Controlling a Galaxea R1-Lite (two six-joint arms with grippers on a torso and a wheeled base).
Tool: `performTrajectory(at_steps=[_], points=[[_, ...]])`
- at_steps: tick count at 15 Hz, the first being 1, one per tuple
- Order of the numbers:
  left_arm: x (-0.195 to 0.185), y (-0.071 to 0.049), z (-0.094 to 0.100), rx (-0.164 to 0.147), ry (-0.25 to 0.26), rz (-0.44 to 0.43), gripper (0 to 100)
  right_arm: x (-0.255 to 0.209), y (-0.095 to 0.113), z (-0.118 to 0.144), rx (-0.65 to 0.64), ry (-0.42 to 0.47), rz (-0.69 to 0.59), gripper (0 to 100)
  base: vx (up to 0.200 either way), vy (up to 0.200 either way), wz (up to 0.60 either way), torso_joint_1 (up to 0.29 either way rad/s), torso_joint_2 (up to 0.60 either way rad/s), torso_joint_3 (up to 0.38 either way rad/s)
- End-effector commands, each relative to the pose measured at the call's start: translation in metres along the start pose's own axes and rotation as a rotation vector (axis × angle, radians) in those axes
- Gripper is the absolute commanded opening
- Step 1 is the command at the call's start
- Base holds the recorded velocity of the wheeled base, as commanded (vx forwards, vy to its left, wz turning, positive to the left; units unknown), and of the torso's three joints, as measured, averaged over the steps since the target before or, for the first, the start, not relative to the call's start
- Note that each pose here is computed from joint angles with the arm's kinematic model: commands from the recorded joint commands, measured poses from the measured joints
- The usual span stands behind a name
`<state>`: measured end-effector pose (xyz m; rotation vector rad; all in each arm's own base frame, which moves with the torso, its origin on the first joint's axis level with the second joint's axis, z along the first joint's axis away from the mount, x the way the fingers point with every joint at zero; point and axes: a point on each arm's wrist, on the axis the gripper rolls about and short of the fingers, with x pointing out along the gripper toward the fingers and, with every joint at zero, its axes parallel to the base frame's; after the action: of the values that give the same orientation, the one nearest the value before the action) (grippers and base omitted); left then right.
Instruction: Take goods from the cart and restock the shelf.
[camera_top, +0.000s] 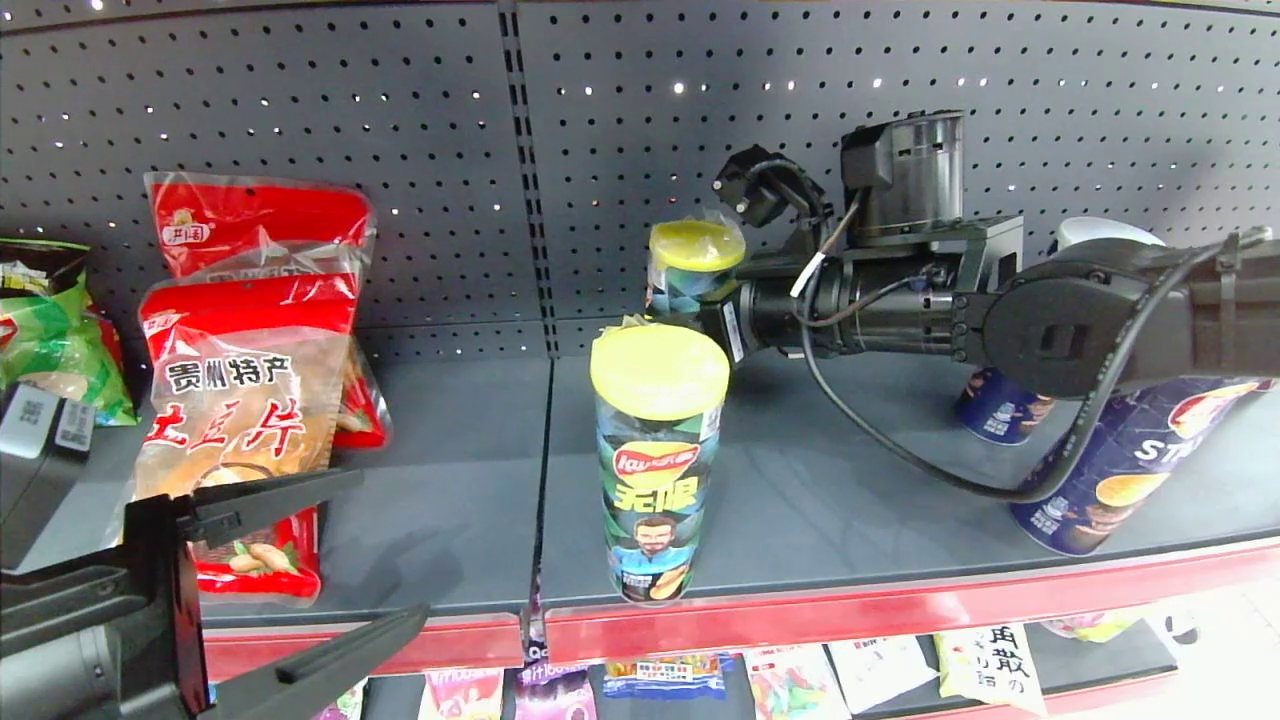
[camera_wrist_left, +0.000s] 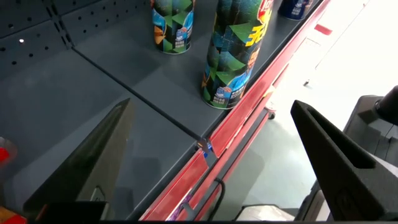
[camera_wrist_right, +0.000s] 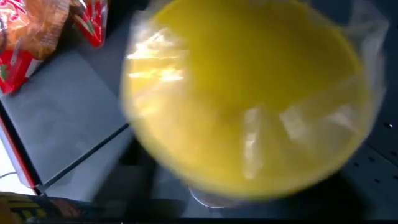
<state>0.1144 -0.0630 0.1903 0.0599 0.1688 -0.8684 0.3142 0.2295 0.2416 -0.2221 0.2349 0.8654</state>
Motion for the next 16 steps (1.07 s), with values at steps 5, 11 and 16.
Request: performTrajectory(at_steps=[5,11,16], points=[[0.000,0.000,-0.001,-0.002,0.004,0.000,100,-0.023,0.010,0.000,0.009,0.013,-0.019,100,0.000,0.000,0.00,0.000,0.00,0.000],[0.010,0.005,-0.002,-0.015,0.039,0.022,100,-0.077,0.027,-0.026,0.019,0.084,-0.044,100,0.000,0.000,0.00,0.000,0.00,0.000],[0.032,0.016,-0.003,-0.013,0.095,0.049,100,-0.137,0.056,-0.050,-0.003,0.105,-0.047,100,0.000,0.000,0.00,0.000,0.00,0.000]])
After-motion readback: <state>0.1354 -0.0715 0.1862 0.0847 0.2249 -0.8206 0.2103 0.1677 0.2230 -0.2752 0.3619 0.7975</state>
